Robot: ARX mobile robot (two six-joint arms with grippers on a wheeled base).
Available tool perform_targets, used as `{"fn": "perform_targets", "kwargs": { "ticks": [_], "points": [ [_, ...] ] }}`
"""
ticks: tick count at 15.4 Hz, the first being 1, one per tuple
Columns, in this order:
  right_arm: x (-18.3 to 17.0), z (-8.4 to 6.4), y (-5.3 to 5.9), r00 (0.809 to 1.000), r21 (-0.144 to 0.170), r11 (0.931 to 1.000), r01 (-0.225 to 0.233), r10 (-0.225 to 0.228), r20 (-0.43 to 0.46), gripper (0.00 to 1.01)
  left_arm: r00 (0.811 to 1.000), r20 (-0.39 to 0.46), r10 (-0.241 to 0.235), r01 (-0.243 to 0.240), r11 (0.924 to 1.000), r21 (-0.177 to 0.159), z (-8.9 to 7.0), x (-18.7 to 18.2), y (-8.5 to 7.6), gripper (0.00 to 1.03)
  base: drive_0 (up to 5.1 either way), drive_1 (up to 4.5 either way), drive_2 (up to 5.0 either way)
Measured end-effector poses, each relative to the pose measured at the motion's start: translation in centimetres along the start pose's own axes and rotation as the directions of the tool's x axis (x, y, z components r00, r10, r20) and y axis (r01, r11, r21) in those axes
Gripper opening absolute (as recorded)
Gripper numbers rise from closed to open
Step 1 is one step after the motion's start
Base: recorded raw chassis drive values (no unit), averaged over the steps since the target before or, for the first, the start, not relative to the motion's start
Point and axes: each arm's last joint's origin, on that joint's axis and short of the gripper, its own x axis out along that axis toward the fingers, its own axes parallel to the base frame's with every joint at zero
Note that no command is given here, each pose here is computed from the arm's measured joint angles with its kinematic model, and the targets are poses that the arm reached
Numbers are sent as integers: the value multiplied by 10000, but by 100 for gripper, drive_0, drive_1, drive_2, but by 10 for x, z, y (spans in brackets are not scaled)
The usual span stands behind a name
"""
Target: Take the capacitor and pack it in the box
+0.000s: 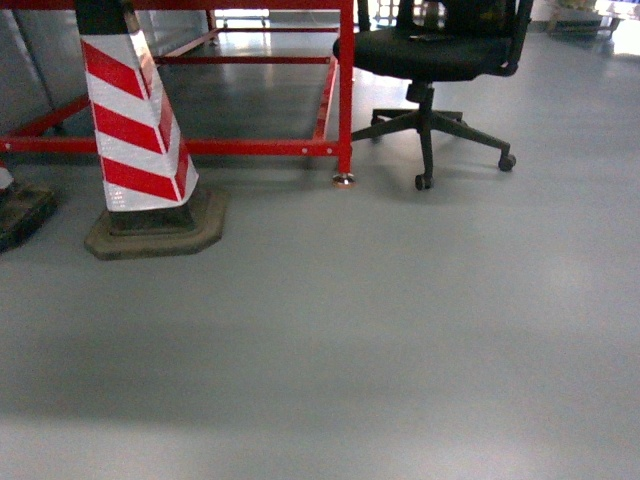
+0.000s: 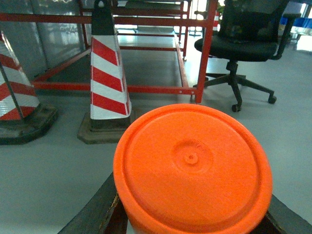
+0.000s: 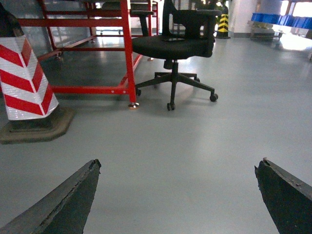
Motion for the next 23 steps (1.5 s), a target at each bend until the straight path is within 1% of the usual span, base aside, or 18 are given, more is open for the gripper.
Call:
{"fn": "perform_targets", "kwargs": {
  "ticks": [22,23],
  "points": [
    [0,0,0,10000,0,10000,0,0,11,98,10000,8,-4,4,10000,0,0,0,0,45,-507,239,239],
    [0,1,0,10000,0,10000,-35,35,80,98,10000,-11,65,-65,10000,-4,0,0,0,45,-501,244,244]
  ]
}}
